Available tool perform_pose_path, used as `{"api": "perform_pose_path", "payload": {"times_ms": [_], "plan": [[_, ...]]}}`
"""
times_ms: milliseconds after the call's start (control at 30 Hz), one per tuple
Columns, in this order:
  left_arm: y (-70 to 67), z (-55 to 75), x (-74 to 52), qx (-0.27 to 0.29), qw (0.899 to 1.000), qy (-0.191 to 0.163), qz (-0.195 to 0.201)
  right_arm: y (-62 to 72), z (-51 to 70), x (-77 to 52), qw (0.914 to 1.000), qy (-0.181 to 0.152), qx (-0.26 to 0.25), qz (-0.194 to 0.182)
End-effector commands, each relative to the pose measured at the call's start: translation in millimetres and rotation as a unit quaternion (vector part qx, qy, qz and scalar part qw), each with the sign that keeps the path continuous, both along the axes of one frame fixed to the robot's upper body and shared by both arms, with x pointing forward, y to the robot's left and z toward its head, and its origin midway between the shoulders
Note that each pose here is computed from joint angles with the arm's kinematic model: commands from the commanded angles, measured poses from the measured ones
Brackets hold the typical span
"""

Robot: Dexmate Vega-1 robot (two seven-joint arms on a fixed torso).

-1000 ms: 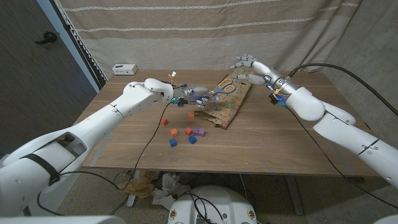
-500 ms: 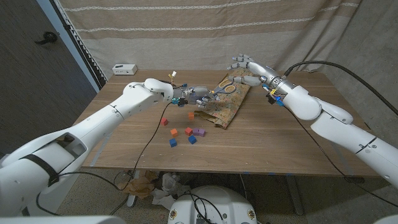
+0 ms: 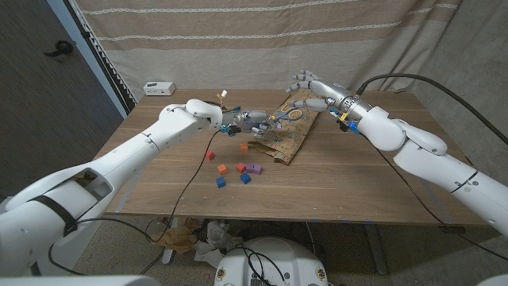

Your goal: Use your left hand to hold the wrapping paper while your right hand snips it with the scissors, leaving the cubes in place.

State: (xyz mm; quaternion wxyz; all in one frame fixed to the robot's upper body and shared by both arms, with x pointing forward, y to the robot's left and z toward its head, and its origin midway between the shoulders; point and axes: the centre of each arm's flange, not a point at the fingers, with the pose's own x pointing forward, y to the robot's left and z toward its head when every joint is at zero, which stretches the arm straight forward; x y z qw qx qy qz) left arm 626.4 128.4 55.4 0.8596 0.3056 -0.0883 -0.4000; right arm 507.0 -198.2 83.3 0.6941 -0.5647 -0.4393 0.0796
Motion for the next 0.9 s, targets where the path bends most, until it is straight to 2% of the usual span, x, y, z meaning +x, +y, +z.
{"api": "perform_pose_path", "payload": {"times_ms": [33, 633, 900], "plan": [[-1.7, 1.9, -0.1, 0.007, 1.0, -0.002, -0.001, 8.0, 3.3, -1.3, 0.9989, -0.018, -0.035, -0.024], [-3.1, -0.3, 0.1, 0.007, 1.0, 0.0, -0.002, 13.7, 4.3, -5.4, 0.9943, -0.05, -0.078, -0.052], [-3.0, -1.9, -0.3, 0.008, 1.0, 0.002, -0.002, 19.6, 2.5, -7.3, 0.9894, -0.069, -0.106, -0.071]]}}
